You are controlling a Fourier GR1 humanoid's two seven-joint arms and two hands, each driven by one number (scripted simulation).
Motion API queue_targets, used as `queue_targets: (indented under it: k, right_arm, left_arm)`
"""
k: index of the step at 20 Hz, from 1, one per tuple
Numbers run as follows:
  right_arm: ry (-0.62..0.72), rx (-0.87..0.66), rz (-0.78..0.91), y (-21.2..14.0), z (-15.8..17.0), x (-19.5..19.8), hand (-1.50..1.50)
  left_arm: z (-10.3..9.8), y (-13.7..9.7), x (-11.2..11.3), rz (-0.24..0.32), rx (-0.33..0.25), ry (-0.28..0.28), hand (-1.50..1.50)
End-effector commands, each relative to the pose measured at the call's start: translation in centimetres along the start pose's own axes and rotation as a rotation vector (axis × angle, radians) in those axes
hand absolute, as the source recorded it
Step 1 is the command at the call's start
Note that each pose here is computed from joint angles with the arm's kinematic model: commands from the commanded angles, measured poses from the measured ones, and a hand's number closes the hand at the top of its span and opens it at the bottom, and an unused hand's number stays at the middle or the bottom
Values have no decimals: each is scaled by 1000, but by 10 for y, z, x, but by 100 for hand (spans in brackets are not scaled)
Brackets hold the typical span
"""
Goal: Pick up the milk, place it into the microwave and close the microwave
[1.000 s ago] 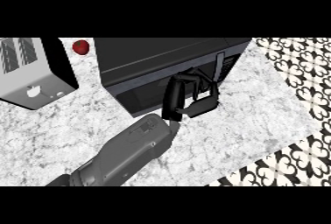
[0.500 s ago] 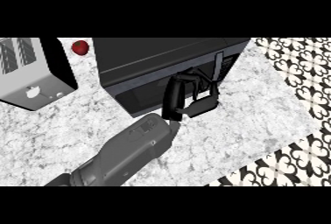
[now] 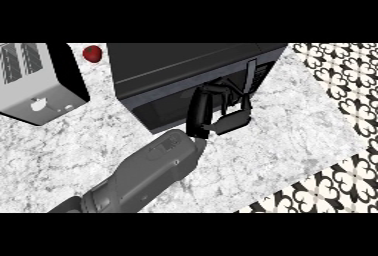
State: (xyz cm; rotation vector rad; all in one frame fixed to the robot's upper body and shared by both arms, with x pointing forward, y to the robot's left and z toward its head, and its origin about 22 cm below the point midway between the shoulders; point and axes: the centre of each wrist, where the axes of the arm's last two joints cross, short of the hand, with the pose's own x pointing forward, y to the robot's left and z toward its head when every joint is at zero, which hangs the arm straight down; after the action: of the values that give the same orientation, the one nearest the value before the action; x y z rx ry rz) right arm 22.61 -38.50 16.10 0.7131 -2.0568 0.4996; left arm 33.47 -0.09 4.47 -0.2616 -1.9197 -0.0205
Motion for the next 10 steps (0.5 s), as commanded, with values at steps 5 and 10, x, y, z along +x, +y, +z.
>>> queue_targets:
  k: [5, 10]
  right_arm:
    - [-3, 18, -24, -3, -2, 4, -150]
    - [6, 32, -19, -7, -3, 11, -150]
  left_arm:
    - [-19, 9, -2, -15, 34, 20, 150]
    - [-21, 7, 0, -13, 38, 7, 150]
